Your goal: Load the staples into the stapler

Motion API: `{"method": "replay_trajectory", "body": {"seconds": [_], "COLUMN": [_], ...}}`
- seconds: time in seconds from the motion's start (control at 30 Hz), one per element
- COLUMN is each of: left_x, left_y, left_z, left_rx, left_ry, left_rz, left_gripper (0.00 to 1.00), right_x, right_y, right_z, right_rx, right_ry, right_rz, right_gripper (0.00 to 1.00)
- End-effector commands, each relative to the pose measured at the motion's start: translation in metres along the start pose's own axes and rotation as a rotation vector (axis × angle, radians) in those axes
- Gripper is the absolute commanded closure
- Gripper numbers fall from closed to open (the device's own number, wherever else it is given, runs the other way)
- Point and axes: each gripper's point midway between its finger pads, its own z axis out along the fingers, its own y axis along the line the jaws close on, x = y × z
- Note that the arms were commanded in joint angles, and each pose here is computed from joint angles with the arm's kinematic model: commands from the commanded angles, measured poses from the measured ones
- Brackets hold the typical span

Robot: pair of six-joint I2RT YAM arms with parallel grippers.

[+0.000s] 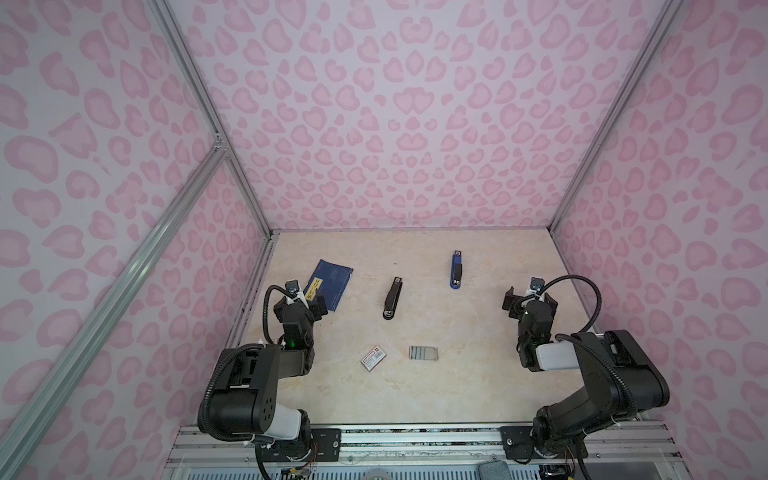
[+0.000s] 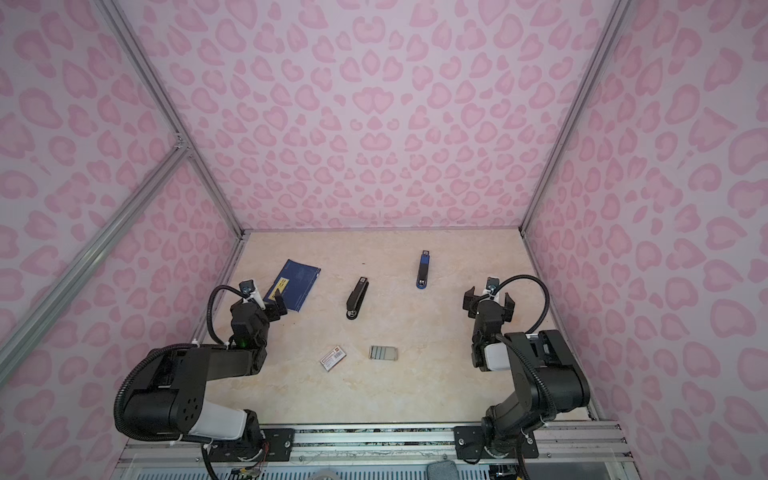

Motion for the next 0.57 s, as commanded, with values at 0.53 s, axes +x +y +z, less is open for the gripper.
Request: {"method": "replay_trajectory", "body": {"seconds": [0.53], "left_x": [-0.0066], "left_y": [-0.0010], "left_z": [0.0015], "left_rx": [0.007], "left_ry": [-0.018], "left_rz": [-0.016], "left_gripper": [0.02], "right_x": [-0.0021], "right_y": [0.0016], "right_z": [-0.0016], "right_rx": [-0.001], "right_ry": [-0.017], "right_rz": [0.000], "right_gripper": [0.01]}}
